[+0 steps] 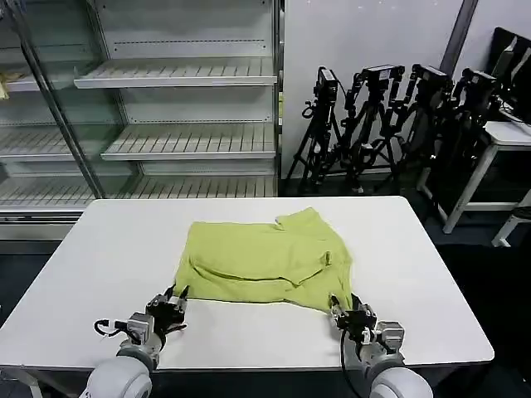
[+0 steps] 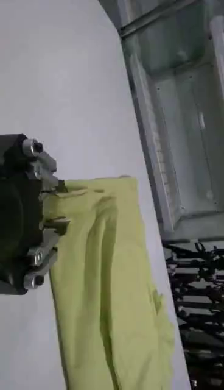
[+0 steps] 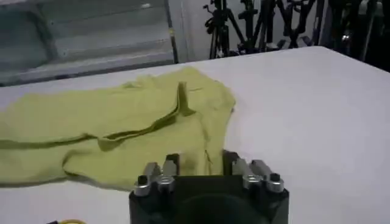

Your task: Fold and organize the clothes.

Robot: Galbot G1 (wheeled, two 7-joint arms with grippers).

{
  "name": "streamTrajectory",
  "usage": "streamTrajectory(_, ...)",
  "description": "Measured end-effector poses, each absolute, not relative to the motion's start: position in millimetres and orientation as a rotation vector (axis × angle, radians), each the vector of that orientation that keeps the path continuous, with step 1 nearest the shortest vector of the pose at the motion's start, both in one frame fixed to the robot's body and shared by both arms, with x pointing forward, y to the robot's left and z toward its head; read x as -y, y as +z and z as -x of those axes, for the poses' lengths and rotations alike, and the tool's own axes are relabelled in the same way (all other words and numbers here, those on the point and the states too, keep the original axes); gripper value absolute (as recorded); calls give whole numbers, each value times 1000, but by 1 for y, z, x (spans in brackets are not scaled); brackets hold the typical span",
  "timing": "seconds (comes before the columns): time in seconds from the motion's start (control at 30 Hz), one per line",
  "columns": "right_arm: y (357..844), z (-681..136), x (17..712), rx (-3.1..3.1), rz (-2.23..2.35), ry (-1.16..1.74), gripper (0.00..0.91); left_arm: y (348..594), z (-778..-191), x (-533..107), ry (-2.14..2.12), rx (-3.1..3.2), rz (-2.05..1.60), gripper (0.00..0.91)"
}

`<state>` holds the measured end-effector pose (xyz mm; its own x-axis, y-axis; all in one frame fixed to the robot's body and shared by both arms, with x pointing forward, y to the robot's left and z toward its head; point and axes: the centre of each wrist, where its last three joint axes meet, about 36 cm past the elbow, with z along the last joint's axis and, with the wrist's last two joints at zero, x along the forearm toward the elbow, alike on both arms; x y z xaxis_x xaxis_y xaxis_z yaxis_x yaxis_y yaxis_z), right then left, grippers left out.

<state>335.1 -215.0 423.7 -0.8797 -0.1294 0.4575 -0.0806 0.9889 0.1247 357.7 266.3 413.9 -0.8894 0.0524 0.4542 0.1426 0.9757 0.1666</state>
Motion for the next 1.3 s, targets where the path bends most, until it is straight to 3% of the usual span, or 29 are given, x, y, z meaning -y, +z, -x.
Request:
streamTrajectory(0.53,431,-318,229,2653,-169,-89,0,426,-334,-264,-248,2656,123,20)
streamTrajectory(1.3,452,-252,231,2628,-201,13,0,453,-234,-243,-238,2601,112,30)
